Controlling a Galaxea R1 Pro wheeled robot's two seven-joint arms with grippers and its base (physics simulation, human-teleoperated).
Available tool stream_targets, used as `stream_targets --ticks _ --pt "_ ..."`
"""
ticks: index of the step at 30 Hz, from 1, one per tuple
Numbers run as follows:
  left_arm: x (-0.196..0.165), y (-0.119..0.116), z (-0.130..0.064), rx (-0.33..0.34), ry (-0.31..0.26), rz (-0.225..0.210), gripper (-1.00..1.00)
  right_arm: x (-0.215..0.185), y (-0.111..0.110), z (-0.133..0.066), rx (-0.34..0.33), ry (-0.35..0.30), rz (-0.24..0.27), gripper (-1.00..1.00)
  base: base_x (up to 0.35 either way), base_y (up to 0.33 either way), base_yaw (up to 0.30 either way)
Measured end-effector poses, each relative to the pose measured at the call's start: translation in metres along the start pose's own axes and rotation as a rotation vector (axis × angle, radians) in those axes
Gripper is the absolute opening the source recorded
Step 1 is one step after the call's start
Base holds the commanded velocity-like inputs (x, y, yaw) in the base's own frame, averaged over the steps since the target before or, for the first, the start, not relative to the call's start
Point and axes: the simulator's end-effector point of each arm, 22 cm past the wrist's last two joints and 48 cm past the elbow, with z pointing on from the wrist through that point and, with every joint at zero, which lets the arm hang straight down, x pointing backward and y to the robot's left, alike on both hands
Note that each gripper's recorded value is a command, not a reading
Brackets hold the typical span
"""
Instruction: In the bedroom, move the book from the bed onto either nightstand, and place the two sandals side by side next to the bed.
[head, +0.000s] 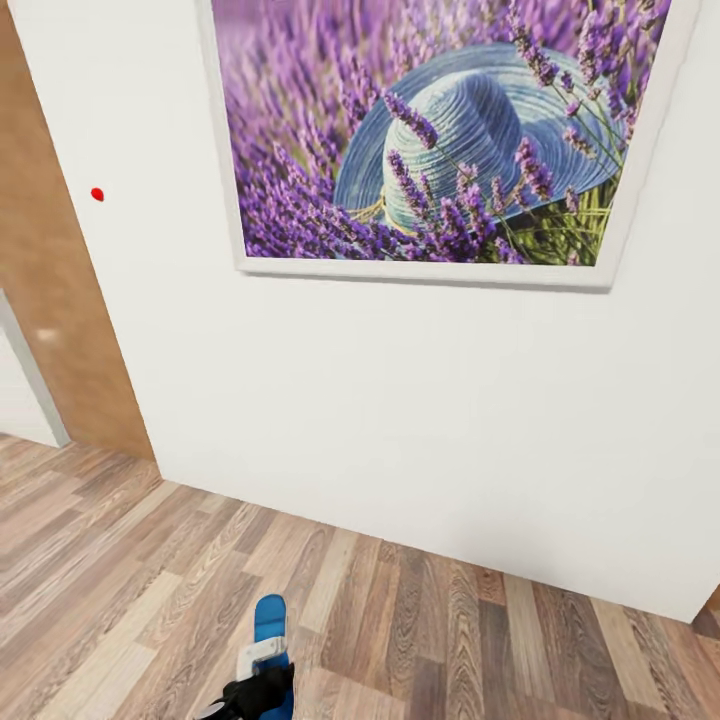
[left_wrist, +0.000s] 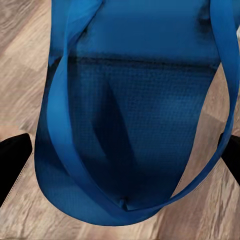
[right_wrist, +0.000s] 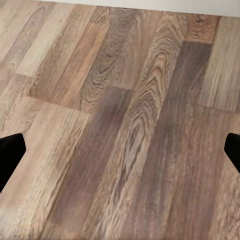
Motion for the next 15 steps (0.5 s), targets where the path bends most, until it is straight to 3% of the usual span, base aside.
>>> stream_targets --ticks 15 --pt "-0.0001 0.0001 0.0 0.0 0.0 -0.001 -1.0 0.0 0.0 0.0 0.0 0.0 0.0 1.0 0.0 0.0 0.294"
